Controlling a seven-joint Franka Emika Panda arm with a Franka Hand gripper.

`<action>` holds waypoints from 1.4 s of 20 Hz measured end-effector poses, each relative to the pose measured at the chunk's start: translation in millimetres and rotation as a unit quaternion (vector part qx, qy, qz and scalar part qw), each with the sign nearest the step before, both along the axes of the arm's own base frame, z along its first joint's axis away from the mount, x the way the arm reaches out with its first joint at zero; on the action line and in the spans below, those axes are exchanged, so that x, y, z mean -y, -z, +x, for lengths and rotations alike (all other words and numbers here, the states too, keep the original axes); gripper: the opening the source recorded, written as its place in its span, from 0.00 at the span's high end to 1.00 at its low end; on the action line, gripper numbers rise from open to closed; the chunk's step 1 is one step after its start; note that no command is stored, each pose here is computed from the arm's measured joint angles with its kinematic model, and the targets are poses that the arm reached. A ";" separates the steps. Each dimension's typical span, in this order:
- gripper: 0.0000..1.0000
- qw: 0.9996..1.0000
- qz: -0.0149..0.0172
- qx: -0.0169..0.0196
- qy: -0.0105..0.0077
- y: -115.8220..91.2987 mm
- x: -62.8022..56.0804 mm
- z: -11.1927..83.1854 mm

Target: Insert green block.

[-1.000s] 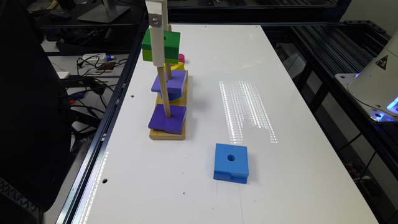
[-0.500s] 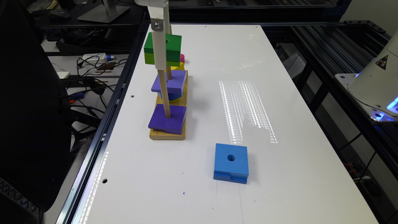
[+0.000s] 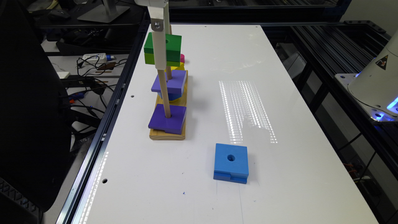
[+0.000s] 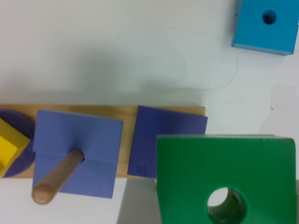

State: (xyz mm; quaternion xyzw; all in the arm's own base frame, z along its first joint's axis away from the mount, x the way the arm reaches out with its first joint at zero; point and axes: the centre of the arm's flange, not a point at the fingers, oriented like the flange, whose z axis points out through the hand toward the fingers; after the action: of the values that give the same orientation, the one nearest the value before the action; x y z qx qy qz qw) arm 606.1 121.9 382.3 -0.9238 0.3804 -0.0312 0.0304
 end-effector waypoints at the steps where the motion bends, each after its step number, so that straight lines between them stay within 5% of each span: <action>1: 1.00 1.000 0.000 0.000 0.000 0.0 0.0 0.0; 11: 1.00 1.000 0.004 0.008 -0.001 2.2 -1.4 2.8; 28: 1.00 1.000 0.008 0.007 0.000 13.0 -1.6 5.6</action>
State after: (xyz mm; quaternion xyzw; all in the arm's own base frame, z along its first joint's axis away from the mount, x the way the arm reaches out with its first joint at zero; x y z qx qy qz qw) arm 611.6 123.5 369.4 -0.9234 0.3802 -0.0345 0.0403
